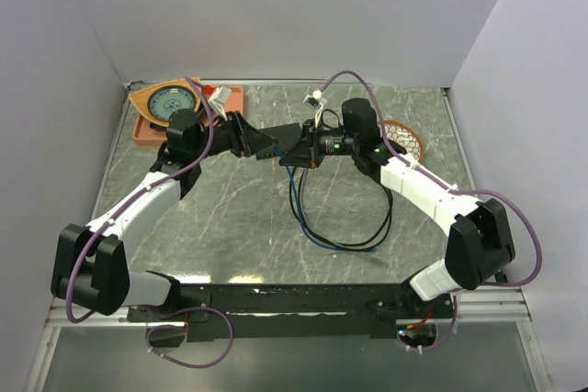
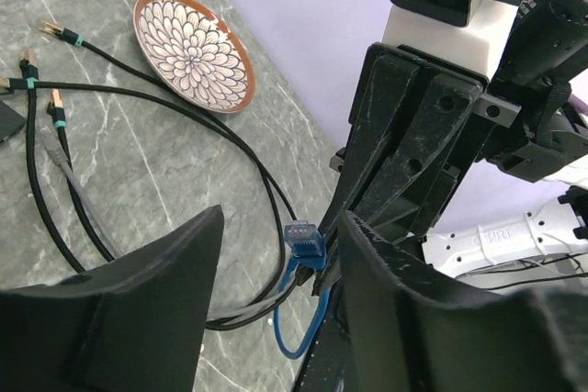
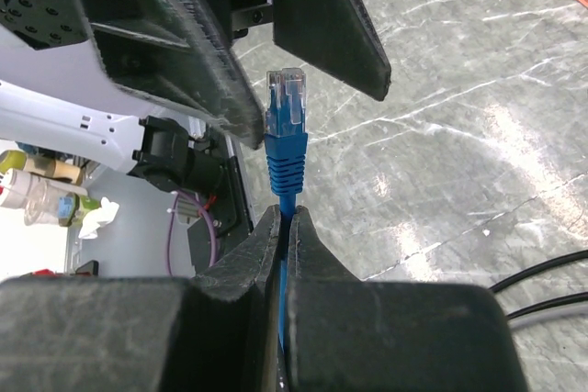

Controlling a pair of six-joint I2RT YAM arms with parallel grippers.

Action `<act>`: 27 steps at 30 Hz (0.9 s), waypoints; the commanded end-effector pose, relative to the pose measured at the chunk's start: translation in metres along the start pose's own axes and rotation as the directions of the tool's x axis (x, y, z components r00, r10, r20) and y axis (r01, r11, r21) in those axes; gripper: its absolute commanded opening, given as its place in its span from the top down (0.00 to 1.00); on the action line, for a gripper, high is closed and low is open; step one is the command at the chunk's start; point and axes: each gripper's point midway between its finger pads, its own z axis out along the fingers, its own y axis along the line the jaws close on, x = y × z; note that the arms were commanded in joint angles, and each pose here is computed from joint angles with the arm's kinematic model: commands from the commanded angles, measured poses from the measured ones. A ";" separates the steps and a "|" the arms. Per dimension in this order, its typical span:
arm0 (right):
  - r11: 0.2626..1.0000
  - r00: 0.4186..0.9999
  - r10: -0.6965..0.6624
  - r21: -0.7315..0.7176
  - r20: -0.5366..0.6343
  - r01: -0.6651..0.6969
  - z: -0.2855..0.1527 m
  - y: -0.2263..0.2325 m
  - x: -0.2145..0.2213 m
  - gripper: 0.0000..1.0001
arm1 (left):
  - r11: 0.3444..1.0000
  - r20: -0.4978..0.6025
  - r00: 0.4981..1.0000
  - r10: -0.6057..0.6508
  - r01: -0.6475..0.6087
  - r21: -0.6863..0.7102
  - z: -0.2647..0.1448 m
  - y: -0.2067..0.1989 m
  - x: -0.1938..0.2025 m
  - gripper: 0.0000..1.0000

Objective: Insert the plug into the switch port

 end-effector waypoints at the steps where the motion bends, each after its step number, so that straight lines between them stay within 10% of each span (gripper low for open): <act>1: 1.000 0.999 -0.026 -0.011 0.035 0.027 -0.006 0.009 -0.012 1.00 | 0.998 0.042 0.997 0.063 -0.064 0.020 0.000 -0.014 -0.016 0.45; 8: 1.000 0.999 -0.025 -0.016 0.032 0.026 -0.005 0.008 -0.011 1.00 | 0.998 0.024 0.998 0.055 -0.056 0.033 0.004 -0.012 -0.015 0.99; 19: 0.999 0.999 -0.018 -0.030 0.033 0.019 -0.003 0.010 -0.014 0.96 | 0.997 0.031 0.997 0.074 -0.074 0.016 -0.001 -0.014 -0.016 0.99; 27: 0.997 0.997 -0.029 -0.067 0.072 0.034 -0.013 0.017 -0.027 0.36 | 0.995 0.041 0.994 0.101 -0.102 0.019 -0.005 -0.021 -0.018 0.99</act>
